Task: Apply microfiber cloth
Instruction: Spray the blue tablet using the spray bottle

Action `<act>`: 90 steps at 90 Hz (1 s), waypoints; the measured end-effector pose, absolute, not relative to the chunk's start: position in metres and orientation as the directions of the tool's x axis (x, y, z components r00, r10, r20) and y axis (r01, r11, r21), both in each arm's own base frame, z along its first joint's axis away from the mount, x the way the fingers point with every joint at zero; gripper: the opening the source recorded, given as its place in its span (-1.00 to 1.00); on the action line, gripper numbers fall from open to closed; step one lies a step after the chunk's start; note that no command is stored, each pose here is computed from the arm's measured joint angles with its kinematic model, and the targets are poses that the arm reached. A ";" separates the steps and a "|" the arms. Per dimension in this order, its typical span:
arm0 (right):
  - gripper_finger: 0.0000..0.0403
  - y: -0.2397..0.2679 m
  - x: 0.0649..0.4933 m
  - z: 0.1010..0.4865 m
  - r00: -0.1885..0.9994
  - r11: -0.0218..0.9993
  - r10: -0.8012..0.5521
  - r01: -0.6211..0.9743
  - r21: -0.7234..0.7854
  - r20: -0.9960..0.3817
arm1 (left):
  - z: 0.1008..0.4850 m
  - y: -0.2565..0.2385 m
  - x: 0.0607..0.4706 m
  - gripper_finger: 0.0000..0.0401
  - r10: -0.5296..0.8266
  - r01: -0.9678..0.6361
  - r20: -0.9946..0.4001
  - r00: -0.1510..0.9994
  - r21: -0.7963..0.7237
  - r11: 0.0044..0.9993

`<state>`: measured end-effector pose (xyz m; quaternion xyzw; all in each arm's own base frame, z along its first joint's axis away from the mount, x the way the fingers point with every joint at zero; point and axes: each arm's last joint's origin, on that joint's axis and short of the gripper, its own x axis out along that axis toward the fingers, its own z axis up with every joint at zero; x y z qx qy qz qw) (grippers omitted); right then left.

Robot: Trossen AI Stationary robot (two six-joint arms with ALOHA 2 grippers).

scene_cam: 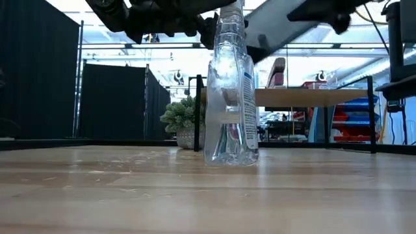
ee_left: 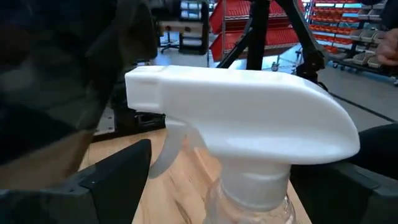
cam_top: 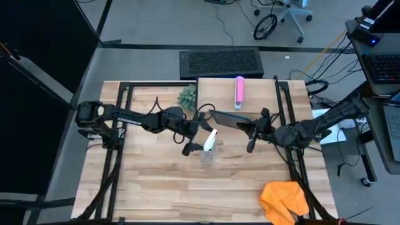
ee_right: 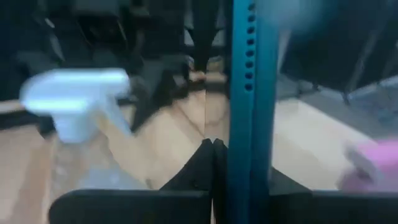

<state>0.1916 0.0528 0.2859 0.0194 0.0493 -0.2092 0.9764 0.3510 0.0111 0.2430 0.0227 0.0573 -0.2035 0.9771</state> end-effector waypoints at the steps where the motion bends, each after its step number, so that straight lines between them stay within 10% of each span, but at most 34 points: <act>1: -0.96 0.053 0.192 0.287 0.910 0.914 -0.402 0.406 0.018 -0.099 | 0.243 0.011 0.351 0.72 -0.395 0.400 -0.121 0.911 0.021 0.916; 37: -0.96 0.051 0.194 0.288 0.925 0.928 -0.368 0.372 0.035 -0.092 | 0.243 0.011 0.351 0.18 -0.395 0.400 -0.127 0.910 0.022 0.916; 90: -0.96 0.047 0.181 0.282 0.912 0.926 -0.368 0.377 0.018 -0.183 | 0.257 0.024 0.315 0.67 -0.264 0.279 -0.365 0.893 -0.010 0.960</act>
